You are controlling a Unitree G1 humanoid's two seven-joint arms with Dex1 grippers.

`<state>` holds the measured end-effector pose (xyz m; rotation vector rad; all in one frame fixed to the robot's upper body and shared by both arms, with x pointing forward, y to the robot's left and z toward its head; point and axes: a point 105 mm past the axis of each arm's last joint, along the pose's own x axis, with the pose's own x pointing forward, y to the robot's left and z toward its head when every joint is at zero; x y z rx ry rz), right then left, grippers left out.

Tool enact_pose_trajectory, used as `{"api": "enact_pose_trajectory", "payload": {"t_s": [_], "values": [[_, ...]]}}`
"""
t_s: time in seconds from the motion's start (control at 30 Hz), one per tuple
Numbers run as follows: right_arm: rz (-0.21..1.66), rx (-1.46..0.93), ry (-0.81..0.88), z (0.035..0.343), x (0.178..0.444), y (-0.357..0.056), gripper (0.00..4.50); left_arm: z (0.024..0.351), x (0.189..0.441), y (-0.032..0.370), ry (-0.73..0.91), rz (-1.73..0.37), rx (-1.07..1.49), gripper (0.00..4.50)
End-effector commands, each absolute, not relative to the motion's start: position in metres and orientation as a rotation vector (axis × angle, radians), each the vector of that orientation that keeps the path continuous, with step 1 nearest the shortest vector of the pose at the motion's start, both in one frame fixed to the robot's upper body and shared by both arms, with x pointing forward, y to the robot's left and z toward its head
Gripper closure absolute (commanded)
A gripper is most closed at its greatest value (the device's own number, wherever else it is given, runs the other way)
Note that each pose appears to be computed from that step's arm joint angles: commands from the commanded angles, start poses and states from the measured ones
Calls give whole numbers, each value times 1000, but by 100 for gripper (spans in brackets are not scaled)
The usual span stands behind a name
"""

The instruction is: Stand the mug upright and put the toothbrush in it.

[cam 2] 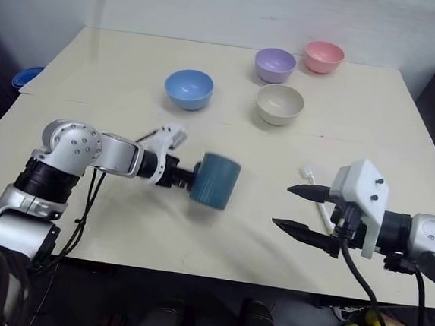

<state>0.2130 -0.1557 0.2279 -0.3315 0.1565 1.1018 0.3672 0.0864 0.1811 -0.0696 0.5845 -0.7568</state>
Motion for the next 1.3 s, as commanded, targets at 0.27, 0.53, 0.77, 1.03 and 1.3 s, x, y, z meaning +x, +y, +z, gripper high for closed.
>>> {"api": "enact_pose_trajectory", "payload": {"t_s": [0.27, 0.53, 0.77, 1.03, 1.3], "values": [[1151, -96, -4, 265, 231, -133, 3, 235, 381, 84, -344, -609, 215, 450], [1122, -98, 41, 260, 239, -136, 3, 185, 378, 77, -356, -538, 251, 450], [1087, -110, 99, 249, 242, -145, 3, 157, 379, 84, -292, -516, 236, 450], [1070, -89, 111, 245, 247, -150, 0, 146, 366, 109, -250, -515, 235, 301], [962, -60, 149, 223, 266, -163, 0, 170, 323, 141, -186, -620, 296, 79]]}}
